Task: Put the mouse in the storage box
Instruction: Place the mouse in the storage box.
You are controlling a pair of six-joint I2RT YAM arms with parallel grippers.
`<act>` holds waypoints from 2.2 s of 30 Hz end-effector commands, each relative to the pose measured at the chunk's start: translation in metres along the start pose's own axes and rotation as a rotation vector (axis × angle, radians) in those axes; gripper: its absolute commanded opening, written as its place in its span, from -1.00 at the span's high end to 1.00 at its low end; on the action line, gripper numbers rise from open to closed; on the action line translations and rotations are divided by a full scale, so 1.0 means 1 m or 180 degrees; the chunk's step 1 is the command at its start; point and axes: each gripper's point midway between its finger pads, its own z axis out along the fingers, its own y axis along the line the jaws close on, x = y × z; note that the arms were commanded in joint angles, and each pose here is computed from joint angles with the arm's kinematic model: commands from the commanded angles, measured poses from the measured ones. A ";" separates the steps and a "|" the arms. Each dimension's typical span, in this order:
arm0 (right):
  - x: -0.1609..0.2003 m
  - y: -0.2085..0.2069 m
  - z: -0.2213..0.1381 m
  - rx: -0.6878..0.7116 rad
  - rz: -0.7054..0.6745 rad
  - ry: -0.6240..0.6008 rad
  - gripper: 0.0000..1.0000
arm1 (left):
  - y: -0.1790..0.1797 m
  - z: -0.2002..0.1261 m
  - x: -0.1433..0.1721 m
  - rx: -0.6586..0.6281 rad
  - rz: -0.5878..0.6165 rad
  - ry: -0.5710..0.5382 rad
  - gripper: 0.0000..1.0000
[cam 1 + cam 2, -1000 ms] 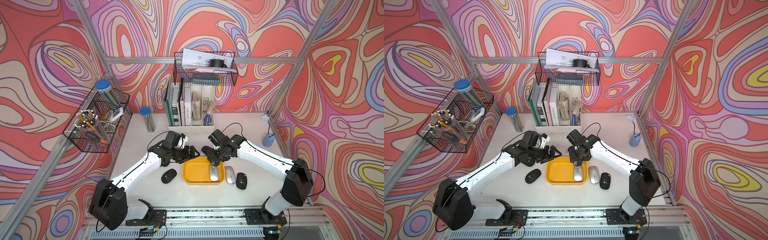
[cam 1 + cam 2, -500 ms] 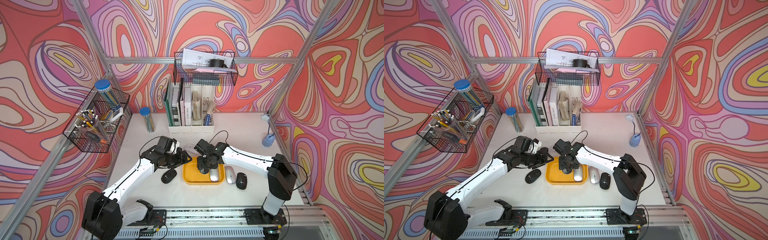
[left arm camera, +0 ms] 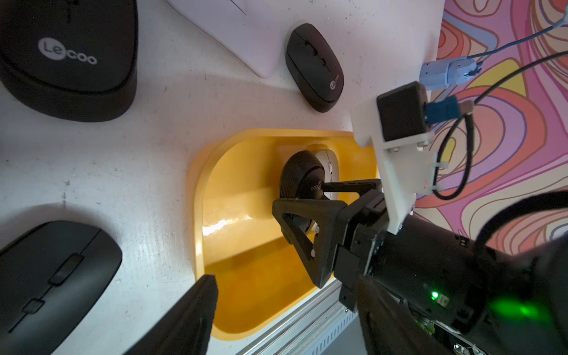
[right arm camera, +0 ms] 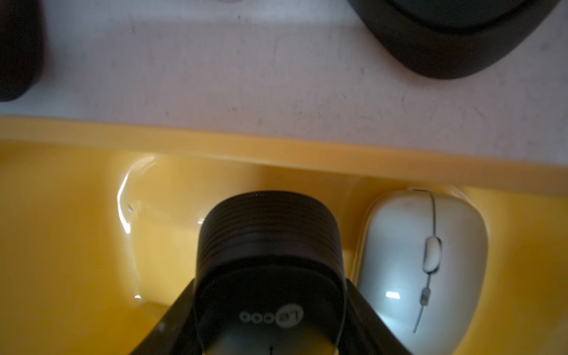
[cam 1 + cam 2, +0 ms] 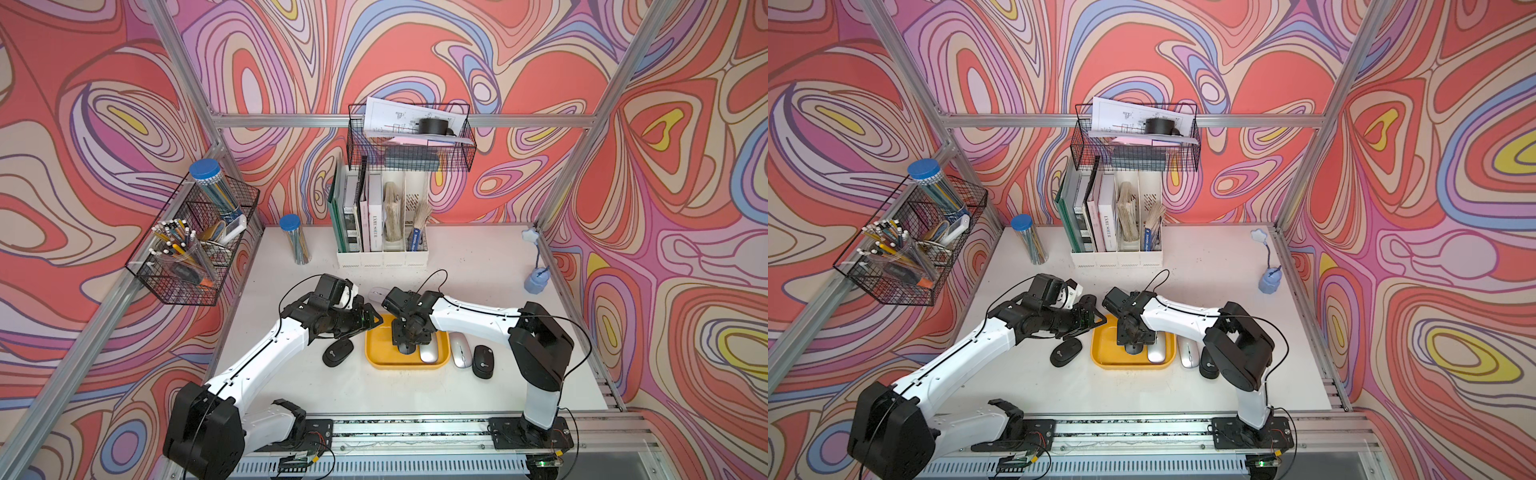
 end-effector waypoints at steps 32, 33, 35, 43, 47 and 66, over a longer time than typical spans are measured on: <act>0.009 -0.012 0.027 0.0283 -0.0127 0.0142 -0.30 | 0.006 0.009 0.013 0.0011 -0.0050 0.0266 -0.56; 0.008 -0.012 0.026 0.0281 -0.0123 0.0135 -0.31 | 0.007 0.008 0.014 0.0007 -0.0056 0.0273 -0.56; 0.008 -0.011 0.025 0.0272 -0.0121 0.0128 -0.35 | 0.012 0.005 0.014 -0.0108 -0.0076 0.0241 -0.56; 0.000 -0.001 0.006 0.0151 -0.0182 0.0002 -0.39 | 0.023 -0.012 0.008 -0.0408 -0.0052 0.0013 -0.63; -0.003 0.000 -0.003 0.0131 -0.0195 -0.0051 -0.43 | 0.025 -0.018 0.005 -0.0547 0.0011 0.0004 -0.72; -0.014 0.001 -0.061 0.0235 -0.0342 -0.0451 -0.51 | 0.041 -0.026 -0.034 -0.1115 0.0240 -0.0030 -0.81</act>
